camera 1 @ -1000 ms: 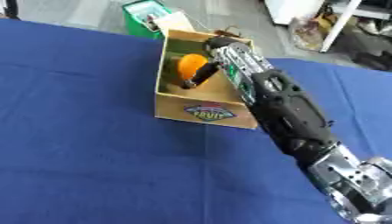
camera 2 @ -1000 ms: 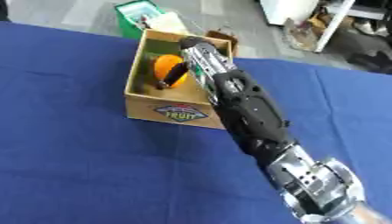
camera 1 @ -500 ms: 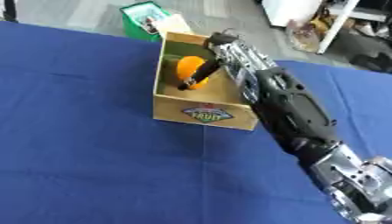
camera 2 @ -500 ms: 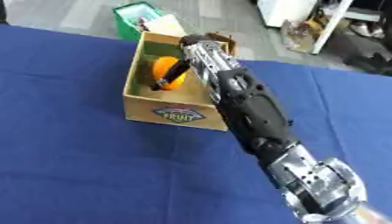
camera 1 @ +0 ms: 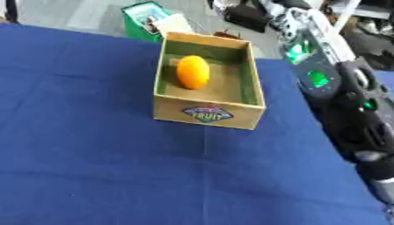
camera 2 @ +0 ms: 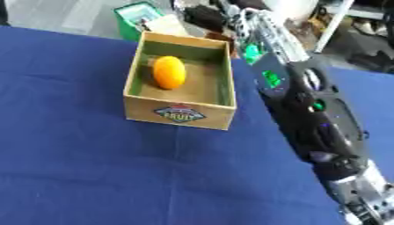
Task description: Pick up objects on the table and place them in the box.
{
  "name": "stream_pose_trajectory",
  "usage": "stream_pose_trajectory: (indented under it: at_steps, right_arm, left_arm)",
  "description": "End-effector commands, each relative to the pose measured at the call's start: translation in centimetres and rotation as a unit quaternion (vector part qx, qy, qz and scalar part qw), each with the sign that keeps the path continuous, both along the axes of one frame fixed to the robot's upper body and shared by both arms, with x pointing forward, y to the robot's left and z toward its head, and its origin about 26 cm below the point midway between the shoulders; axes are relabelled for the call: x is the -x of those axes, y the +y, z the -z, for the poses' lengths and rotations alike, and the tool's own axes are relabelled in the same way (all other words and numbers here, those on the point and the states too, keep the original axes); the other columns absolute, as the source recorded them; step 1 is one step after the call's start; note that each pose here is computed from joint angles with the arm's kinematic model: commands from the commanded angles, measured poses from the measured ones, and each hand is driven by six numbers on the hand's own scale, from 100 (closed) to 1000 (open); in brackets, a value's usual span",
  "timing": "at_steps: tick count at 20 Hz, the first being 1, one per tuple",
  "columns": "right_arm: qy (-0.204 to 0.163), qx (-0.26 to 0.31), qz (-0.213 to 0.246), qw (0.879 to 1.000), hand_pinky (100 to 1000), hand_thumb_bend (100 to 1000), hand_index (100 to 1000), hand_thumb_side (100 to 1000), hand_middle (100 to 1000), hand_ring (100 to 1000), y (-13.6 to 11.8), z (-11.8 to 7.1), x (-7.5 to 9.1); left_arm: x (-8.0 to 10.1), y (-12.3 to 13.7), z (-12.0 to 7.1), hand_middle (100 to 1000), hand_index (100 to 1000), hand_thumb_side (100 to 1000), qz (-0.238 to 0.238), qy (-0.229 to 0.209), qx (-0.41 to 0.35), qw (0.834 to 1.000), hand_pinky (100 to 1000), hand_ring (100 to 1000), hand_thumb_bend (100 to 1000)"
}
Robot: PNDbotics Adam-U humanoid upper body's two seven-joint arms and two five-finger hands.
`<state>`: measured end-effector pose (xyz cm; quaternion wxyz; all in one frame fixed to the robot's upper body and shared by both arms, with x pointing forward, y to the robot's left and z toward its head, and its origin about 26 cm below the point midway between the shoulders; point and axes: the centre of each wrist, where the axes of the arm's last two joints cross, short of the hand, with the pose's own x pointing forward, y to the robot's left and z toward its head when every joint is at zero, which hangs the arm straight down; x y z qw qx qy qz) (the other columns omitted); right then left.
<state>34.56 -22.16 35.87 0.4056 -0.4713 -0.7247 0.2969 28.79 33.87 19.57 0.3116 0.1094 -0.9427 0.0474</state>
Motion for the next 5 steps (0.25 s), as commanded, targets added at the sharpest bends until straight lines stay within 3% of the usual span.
stream_pose_trajectory:
  at_steps: [1,5]
  right_arm:
    - [-0.111,-0.069,-0.039,0.991,656,100,915,1000,732,986,-0.6,-1.9,4.8]
    - [-0.169,-0.166,-0.095,0.967,647,100,917,1000,728,988,-1.7,0.2,4.8]
  left_arm:
    - [0.4,0.3,-0.8,435,691,815,-0.007,-0.016,-0.008,1.0,481,451,100]
    - [0.5,0.3,-0.7,435,691,814,-0.009,-0.015,-0.007,1.0,481,451,100]
